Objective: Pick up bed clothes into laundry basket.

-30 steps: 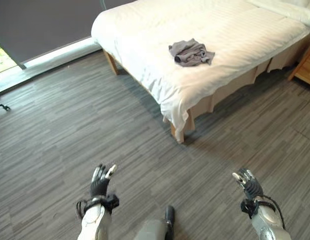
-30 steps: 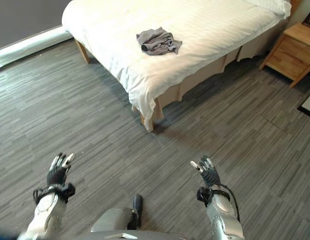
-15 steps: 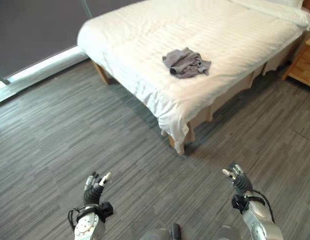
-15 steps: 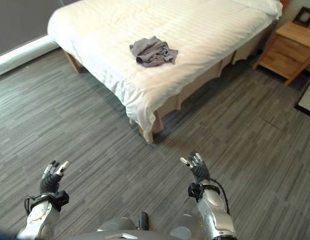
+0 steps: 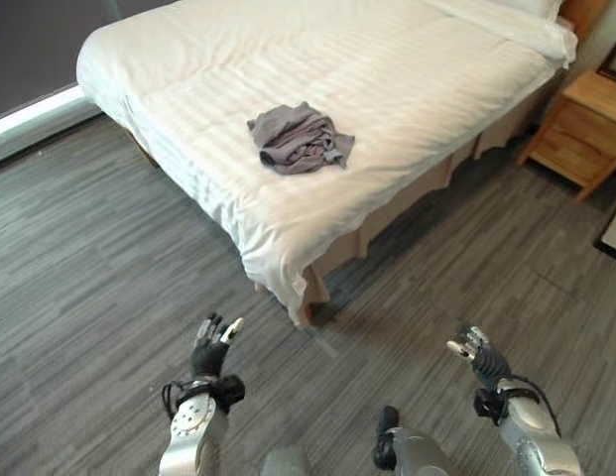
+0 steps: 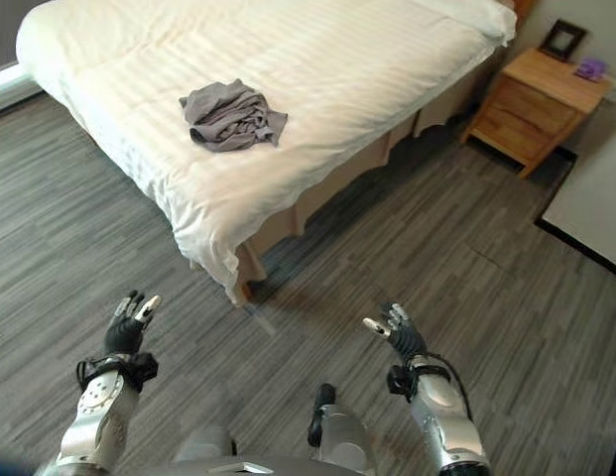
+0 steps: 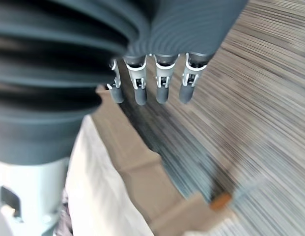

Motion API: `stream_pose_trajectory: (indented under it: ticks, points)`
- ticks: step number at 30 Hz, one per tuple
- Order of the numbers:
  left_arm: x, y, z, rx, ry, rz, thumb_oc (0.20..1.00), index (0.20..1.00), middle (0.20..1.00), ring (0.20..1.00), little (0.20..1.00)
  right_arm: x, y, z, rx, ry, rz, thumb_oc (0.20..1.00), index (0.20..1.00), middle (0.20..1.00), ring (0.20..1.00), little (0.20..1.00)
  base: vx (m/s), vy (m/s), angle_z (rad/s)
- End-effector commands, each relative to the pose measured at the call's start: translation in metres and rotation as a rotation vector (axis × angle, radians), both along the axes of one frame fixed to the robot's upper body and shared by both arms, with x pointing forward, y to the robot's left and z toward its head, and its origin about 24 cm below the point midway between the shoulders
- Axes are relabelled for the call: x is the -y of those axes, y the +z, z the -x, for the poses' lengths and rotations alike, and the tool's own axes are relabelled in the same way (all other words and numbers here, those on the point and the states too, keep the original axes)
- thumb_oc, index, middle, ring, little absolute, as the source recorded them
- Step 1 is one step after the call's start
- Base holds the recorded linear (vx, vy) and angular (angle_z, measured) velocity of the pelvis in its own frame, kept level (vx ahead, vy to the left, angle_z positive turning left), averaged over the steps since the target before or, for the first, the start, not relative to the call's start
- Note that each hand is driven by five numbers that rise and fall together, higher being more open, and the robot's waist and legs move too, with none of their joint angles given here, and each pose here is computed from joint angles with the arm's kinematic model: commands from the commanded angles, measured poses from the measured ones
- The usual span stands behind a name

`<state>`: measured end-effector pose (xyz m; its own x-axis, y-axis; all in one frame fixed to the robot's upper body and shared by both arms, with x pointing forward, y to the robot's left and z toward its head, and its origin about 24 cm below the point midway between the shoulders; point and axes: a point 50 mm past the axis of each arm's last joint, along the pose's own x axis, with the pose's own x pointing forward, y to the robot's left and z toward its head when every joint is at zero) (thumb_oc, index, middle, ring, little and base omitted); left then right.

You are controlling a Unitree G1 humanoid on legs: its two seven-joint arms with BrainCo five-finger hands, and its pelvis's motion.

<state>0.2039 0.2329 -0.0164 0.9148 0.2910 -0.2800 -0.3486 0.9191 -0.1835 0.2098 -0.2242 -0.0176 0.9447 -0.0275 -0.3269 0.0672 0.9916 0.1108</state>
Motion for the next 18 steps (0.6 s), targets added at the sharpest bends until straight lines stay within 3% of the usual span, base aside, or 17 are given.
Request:
stream_pose_trajectory:
  ticks: [1,5,10,15,18]
  points:
    - [-0.002,0.017,-0.004,0.105,-0.003,0.025,1.0,1.0,1.0,1.0,1.0,0.009,0.018,-0.005,0.089,0.023,0.045,1.0,1.0,1.0,1.0,1.0,0.29,-0.135,-0.2]
    - [0.007,0.009,-0.002,0.076,-0.054,0.043,1.0,1.0,1.0,1.0,1.0,0.016,0.02,0.0,0.097,-0.017,0.06,1.0,1.0,1.0,1.0,1.0,0.34,-0.021,-0.04]
    - [0.01,-0.003,0.004,0.016,-0.078,0.039,1.0,1.0,1.0,1.0,1.0,0.008,0.03,-0.01,0.137,0.062,0.124,1.0,1.0,1.0,1.0,1.0,0.32,0.144,-0.16]
    - [-0.011,0.006,0.005,0.016,-0.042,-0.06,1.0,1.0,1.0,1.0,1.0,-0.008,0.038,-0.019,0.196,0.081,0.13,1.0,1.0,1.0,1.0,1.0,0.21,0.346,-0.16]
    - [-0.02,0.012,0.0,0.025,-0.041,-0.123,1.0,1.0,1.0,1.0,1.0,-0.009,0.041,-0.02,0.212,0.068,0.148,1.0,1.0,1.0,1.0,1.0,0.13,0.142,0.68]
